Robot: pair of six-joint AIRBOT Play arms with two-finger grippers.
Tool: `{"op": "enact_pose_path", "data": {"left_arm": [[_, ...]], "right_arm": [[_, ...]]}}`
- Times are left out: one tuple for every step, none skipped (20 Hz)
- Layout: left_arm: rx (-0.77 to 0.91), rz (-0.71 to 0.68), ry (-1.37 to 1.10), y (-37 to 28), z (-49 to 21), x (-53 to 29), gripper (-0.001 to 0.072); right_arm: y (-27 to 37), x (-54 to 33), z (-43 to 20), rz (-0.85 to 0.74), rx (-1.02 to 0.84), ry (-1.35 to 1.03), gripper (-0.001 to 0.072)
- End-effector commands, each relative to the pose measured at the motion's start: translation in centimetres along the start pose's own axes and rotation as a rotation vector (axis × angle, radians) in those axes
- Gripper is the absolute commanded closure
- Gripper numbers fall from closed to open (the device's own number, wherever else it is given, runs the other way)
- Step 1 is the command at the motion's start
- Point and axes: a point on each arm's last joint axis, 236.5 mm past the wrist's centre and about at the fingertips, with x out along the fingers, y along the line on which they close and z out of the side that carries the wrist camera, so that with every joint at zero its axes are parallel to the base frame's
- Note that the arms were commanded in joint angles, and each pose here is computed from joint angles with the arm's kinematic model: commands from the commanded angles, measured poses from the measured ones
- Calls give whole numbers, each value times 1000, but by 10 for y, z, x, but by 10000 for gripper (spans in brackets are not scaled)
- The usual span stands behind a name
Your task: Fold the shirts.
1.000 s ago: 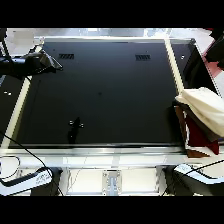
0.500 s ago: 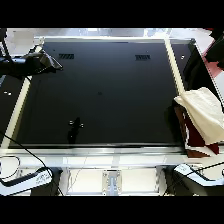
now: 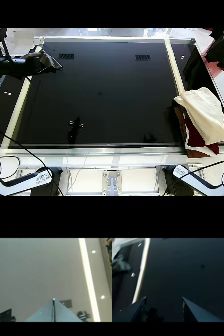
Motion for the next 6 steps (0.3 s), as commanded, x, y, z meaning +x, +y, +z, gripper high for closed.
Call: {"op": "enact_pose_path", "data": {"left_arm": [[0,1,0,0,0,0,694],[0,1,0,1,0,0,694],[0,1,0,0,0,0,694],[0,2,-1,1,0,0,694],[0,1,-1,0,0,0,694],[0,1,0,1,0,0,694]], "right_arm": [[65,50,-31,74,-255,124,207],[75,62,-41,75,-299,163,207],[84,72,-50,84,-332,191,206],[93,82,-57,97,-359,214,207],[100,90,-64,114,-376,234,207],[106,97,-69,133,-381,251,207]]}}
